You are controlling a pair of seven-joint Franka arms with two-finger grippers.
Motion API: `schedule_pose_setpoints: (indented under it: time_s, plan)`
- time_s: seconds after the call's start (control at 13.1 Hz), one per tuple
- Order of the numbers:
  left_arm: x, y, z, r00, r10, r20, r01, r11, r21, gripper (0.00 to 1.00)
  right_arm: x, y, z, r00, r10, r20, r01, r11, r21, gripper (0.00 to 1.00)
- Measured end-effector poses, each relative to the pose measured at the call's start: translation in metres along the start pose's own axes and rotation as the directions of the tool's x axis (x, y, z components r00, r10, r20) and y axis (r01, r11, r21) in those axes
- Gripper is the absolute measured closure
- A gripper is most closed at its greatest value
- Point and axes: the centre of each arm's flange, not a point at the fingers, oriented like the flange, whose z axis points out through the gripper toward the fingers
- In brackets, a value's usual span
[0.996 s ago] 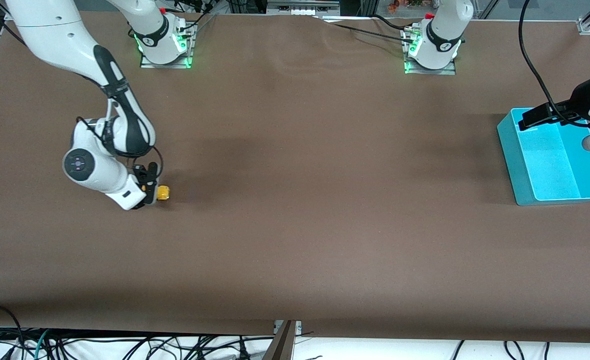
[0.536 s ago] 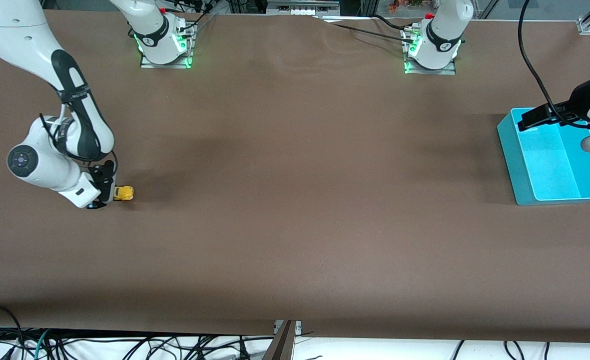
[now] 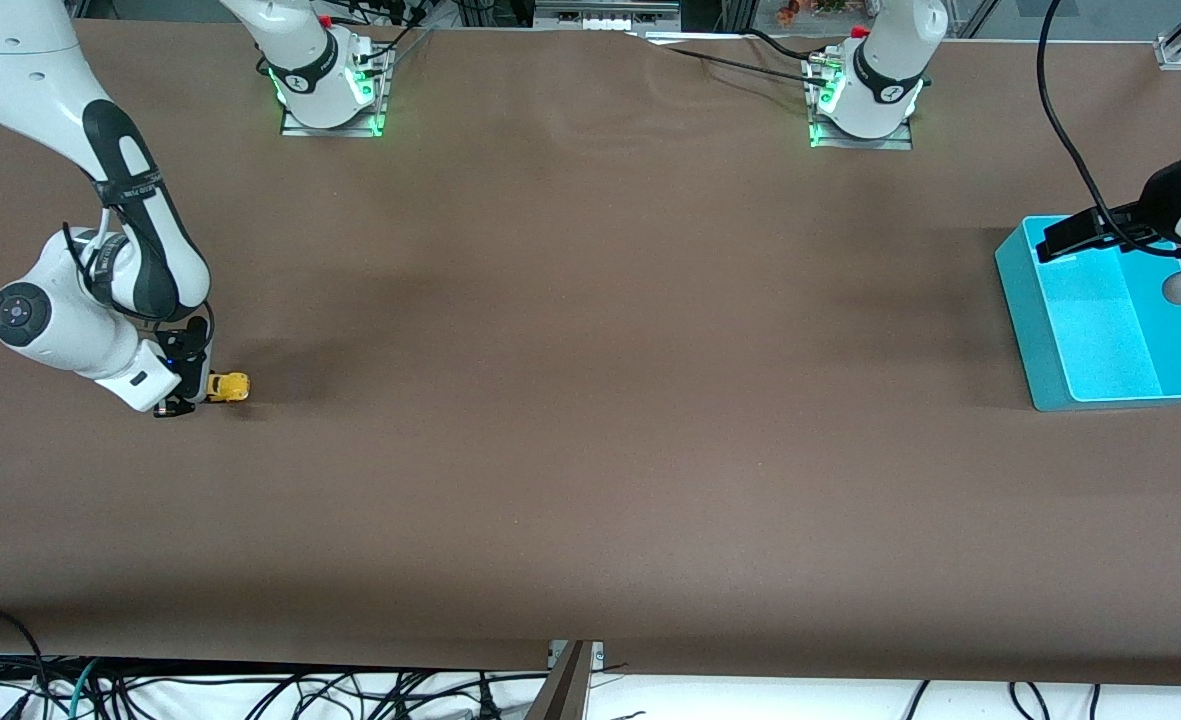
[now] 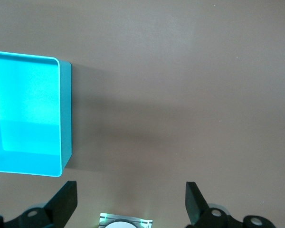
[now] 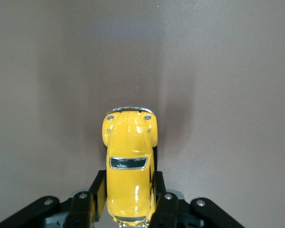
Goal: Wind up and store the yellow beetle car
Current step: 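Drag the car backward along the table with the right gripper, then open the right gripper, letting the car roll toward the cyan bin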
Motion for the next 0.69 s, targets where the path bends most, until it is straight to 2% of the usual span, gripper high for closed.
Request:
schedule_pose_setpoints:
  time_s: [0.08,0.31,0.46,0.69]
  plan:
    - [0.0,0.0,0.0,1.0,0.0,0.0,0.0,1.0,0.0,0.0,0.0,0.001,0.004,1.0,-0.006,0.001,0.006,1.0,-0.006,0.5]
    - [0.0,0.0,0.0,1.0,0.0,0.0,0.0,1.0,0.0,0.0,0.003,0.002,0.029,1.0,-0.017,0.004,0.017,1.0,-0.019,0.19]
    - [0.0,0.0,0.0,1.0,0.0,0.0,0.0,1.0,0.0,0.0,0.003,0.005,0.026,1.0,-0.02,0.006,0.02,0.999,-0.027,0.0]
    - [0.0,0.0,0.0,1.0,0.0,0.001,0.0,1.0,0.0,0.0,0.003,0.012,0.017,1.0,-0.023,0.008,0.023,0.999,-0.048,0.0]
